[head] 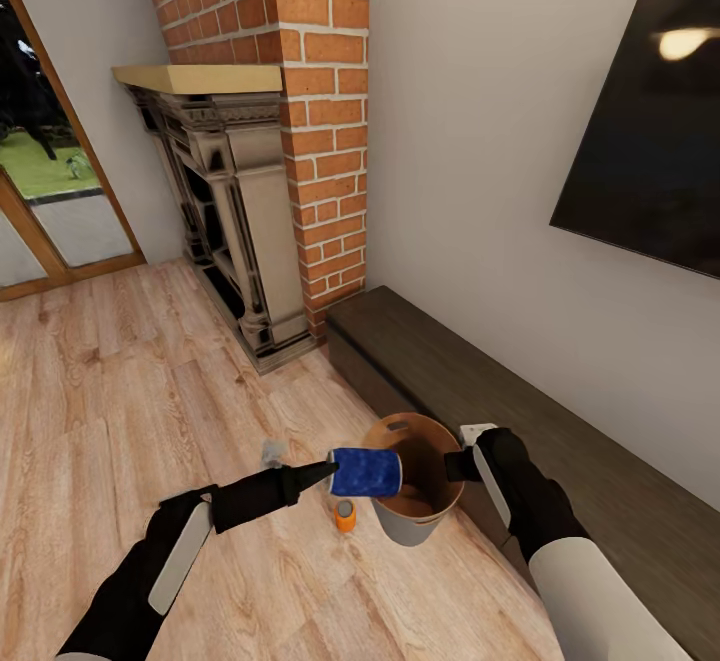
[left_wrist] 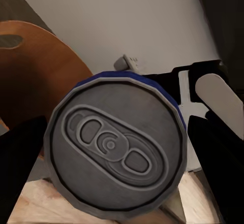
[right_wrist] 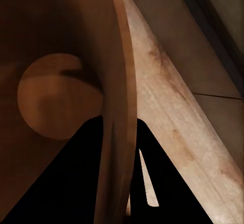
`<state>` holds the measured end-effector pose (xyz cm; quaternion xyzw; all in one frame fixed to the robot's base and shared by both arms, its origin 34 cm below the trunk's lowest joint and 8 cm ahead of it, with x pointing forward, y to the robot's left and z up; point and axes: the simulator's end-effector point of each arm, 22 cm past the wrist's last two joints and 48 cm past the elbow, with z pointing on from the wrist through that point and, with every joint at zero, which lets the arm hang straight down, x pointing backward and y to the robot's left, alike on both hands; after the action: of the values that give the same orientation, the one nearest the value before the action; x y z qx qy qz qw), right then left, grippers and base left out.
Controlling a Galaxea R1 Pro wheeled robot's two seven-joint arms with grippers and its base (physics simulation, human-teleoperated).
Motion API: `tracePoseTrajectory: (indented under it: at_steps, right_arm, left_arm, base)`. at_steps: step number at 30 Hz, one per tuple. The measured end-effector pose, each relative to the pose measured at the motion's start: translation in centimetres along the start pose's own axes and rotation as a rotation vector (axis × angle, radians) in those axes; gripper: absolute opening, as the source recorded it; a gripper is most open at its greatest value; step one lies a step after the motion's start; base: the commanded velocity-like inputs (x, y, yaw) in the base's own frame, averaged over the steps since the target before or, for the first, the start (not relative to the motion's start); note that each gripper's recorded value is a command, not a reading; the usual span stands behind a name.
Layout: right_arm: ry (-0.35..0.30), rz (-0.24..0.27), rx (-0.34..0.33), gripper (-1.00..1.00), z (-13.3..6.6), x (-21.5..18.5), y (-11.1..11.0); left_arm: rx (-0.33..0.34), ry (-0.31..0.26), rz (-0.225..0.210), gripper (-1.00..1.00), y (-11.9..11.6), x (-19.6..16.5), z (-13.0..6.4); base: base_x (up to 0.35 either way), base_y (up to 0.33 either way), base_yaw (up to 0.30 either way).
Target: Put the three can of soda from the living room inside the tash can in the kitchen.
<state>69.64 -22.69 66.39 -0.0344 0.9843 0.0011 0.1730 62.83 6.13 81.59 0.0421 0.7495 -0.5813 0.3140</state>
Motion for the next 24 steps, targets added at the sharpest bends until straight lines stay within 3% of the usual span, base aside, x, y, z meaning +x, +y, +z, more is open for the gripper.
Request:
tracePoseTrajectory:
  at_steps: [11, 18, 24]
  right_arm:
    - [-0.001, 0.004, -0.016, -1.0, 0.0, -0.1, 0.8]
    - [-0.001, 0.002, -0.016, -1.0, 0.0, -0.1, 1.0]
    - [0.012, 0.0, -0.015, -1.0, 0.2, 0.4, 1.0]
  left_arm:
    - [-0.012, -0.009, -0.005, -1.0, -0.8, 0.3, 2.2]
    - [-0.088, 0.001, 0.007, -1.0, 0.3, 0.8, 3.3]
    - [-0.181, -0.039, 0.043, -1.0, 0.6, -0.9, 4.2]
  base:
    - [0.0, 0.0, 0.0]
    - [0.0, 0.0, 0.0]
    - [0.0, 0.0, 0.0]
